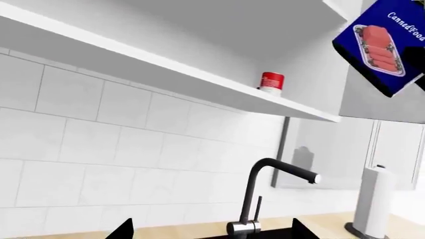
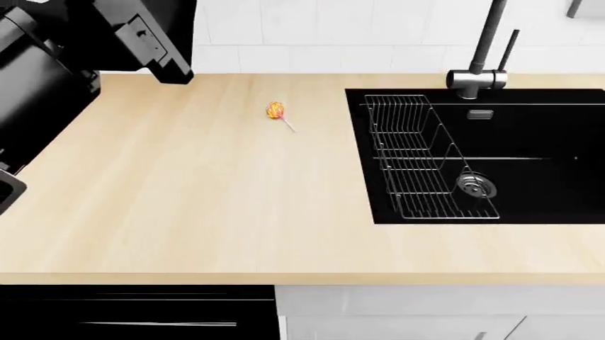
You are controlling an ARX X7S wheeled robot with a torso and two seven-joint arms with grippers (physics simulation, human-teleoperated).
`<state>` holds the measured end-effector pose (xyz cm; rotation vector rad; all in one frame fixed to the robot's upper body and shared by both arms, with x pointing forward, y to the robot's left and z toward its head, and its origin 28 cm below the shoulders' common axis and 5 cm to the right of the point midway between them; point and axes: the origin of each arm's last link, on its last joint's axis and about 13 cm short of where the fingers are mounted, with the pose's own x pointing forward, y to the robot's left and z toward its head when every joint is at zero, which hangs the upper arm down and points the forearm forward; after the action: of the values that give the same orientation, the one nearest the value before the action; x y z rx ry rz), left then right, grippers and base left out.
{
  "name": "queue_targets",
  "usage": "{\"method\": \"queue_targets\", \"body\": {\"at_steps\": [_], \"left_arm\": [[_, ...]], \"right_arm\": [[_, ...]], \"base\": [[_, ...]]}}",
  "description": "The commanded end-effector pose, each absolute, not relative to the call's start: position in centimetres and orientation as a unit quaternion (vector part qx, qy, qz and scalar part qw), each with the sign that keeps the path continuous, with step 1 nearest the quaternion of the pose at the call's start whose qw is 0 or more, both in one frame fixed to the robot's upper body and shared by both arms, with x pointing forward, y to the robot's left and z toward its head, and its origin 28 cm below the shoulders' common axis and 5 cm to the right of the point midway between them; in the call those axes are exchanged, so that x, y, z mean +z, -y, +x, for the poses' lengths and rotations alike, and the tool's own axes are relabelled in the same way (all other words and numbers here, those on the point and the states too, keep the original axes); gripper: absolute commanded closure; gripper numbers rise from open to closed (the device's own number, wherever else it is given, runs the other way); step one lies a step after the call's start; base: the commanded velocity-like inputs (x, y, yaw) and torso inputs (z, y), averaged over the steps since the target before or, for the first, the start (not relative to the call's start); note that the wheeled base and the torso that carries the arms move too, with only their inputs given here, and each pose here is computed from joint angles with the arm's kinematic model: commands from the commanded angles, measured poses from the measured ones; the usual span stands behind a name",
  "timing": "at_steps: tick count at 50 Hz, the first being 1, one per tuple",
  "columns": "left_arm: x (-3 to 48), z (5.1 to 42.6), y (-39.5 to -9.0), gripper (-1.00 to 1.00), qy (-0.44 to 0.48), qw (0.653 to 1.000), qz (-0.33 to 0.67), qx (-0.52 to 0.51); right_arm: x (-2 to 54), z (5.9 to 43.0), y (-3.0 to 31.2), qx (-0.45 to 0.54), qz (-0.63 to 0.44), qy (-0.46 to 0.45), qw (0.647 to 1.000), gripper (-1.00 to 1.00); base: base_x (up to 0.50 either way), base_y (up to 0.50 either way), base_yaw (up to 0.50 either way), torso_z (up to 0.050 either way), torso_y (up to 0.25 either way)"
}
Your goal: Pick the cans from the counter and place them in their designated side in the cabinet.
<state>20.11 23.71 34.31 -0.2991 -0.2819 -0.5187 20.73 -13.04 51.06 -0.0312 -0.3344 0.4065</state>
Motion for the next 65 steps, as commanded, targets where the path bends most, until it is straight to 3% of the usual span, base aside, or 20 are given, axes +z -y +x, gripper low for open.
{"method": "queue_targets", "body": {"at_steps": [1,4,7,22,49,65], "left_arm": [[34.6,20.0,-23.4,-1.0,0.137,0.944,-0.145,-0.264],[34.9,19.9,-23.3,-1.0,0.137,0.942,-0.139,-0.271],[35.4,19.7,-23.1,-1.0,0.14,0.942,-0.132,-0.277],[36.8,19.0,-22.9,-1.0,0.155,0.939,-0.111,-0.285],[37.5,18.7,-22.4,-1.0,0.165,0.936,-0.079,-0.302],[38.0,18.9,-22.4,-1.0,0.168,0.936,-0.058,-0.303]], "right_arm": [[58.7,21.4,13.8,0.191,-0.011,0.212,0.958,1.0],[59.1,22.7,13.1,0.221,-0.013,0.197,0.955,1.0],[58.8,24.1,13.5,0.154,-0.022,0.168,0.973,1.0],[58.3,26.3,13.0,0.055,-0.069,0.14,0.986,1.0],[58.3,26.3,13.0,0.055,-0.069,0.14,0.986,1.0],[58.3,26.3,13.0,0.055,-0.069,0.14,0.986,1.0]], "base": [[0.0,0.0,0.0,0.0,0.0],[0.0,0.0,0.0,0.0,0.0],[0.0,0.0,0.0,0.0,0.0],[0.0,0.0,0.0,0.0,0.001],[0.0,0.0,0.0,0.0,0.0],[0.23,-0.04,0.0,0.0,0.001]]}}
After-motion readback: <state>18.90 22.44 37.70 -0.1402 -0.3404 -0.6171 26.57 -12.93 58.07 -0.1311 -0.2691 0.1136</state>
